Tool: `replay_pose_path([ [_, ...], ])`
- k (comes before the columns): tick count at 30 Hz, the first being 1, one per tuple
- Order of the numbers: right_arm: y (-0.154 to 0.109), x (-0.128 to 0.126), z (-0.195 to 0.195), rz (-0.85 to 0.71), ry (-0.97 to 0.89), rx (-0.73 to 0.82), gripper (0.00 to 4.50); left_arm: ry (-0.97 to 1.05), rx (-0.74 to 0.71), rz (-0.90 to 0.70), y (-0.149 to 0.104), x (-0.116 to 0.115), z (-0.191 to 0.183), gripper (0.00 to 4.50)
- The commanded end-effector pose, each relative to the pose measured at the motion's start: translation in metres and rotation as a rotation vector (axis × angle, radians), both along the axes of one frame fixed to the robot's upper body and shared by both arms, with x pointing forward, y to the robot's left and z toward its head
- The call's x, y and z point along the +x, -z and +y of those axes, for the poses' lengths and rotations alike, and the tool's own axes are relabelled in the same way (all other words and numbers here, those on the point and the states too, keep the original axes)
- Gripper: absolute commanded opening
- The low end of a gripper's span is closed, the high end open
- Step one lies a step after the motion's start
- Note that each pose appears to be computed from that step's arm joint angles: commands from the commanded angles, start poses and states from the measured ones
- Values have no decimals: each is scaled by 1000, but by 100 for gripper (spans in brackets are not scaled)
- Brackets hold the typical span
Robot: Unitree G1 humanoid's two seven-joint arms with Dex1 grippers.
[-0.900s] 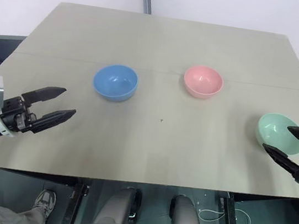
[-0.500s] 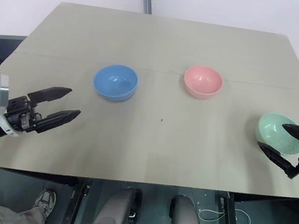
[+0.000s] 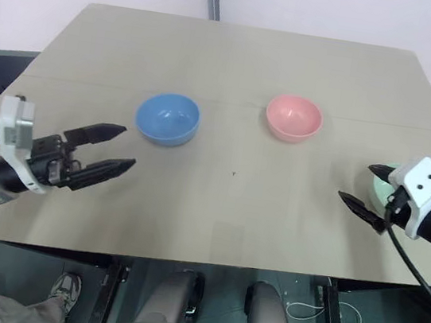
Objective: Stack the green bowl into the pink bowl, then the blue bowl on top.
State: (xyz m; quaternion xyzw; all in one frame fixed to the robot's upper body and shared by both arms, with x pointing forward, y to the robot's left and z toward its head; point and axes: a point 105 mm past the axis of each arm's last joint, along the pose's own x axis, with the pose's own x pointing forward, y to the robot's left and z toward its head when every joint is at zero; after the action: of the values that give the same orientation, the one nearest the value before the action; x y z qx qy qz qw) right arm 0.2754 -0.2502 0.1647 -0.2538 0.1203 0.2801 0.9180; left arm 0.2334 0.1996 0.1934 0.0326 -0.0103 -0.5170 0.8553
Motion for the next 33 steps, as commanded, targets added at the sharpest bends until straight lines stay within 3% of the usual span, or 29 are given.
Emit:
replay_pose_path([
  [1,-1,6,-19,-1,107,-78,448,129,22,-78,-8,-12,-14,450],
  [18,27,7,-47,83,328,-77,448,164,-11,-170,-17,-5,-18,450],
  [23,35,14,-44,93,332,-65,237,165,-15,-174,-17,-4,-17,450],
  [24,35,16,-43,91,325,-66,172,164,-16,-174,-17,-4,-17,450],
  [27,36,18,-39,85,315,-71,31,161,-15,-175,-17,-4,-16,450],
  [28,36,18,-39,84,313,-73,5,160,-15,-174,-17,-4,-16,450],
  [33,38,20,-38,71,309,-85,5,156,-13,-169,-15,-5,-16,450],
])
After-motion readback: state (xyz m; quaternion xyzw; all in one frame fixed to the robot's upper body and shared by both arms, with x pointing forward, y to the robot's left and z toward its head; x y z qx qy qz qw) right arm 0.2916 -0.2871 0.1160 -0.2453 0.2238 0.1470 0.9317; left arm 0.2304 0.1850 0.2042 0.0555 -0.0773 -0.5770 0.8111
